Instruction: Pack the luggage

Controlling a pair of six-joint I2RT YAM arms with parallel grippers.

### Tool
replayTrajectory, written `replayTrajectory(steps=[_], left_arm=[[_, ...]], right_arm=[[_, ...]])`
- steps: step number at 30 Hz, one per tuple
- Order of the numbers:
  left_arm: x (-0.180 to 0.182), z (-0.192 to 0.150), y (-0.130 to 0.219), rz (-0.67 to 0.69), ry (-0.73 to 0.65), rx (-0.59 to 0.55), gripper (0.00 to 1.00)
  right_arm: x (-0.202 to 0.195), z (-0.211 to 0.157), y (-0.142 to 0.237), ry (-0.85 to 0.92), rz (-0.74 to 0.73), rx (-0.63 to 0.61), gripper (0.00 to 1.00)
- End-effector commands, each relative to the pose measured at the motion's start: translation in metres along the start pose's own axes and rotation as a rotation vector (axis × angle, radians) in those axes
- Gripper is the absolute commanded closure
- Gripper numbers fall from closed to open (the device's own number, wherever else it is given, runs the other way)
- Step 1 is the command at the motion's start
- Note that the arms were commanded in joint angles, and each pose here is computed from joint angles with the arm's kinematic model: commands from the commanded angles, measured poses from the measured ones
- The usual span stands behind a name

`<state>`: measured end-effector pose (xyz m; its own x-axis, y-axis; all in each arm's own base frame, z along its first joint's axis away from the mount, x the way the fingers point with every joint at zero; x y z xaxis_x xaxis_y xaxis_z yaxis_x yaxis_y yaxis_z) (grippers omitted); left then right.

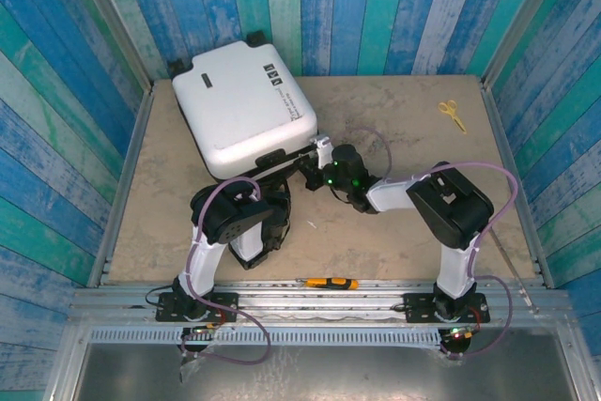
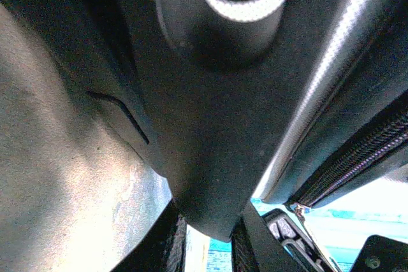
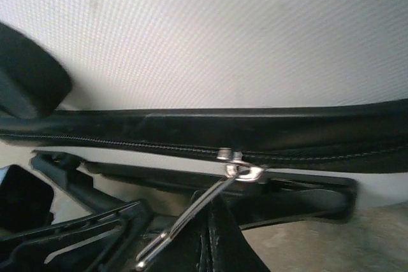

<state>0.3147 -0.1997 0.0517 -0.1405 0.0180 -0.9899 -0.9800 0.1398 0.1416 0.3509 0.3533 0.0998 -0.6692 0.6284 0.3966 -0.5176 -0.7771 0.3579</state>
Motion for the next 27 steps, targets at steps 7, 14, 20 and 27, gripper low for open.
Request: replayTrajectory(steps=[7, 14, 20, 27], left_arm=[[0.125, -0.012, 0.040, 0.423, -0.346, 0.247, 1.00], [0.126, -0.008, 0.043, 0.427, -0.351, 0.240, 1.00], [0.126, -0.012, 0.040, 0.420, -0.346, 0.248, 1.00], [0.125, -0.012, 0.040, 0.419, -0.347, 0.248, 1.00]], right_arm=[[0.014, 0.010, 0.019, 0.022, 0.048, 0.024, 0.99], [-0.001, 0.006, 0.044, 0.064, -0.071, 0.065, 0.51], [-0.009, 0.010, 0.047, 0.015, -0.131, 0.017, 0.43], [-0.006, 0.005, 0.025, 0.001, -0.163, 0.007, 0.46]])
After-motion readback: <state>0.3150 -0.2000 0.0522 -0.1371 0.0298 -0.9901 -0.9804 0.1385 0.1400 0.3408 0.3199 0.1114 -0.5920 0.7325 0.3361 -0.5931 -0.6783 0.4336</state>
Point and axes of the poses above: each hand's point on the last joint's axis, 136 mm out from that joint toward the fingers, its own y axis back along the fingers, its own x axis along the line the jaws close on, z = x × y, the point moved 1 cm from there along y, back along the fingers
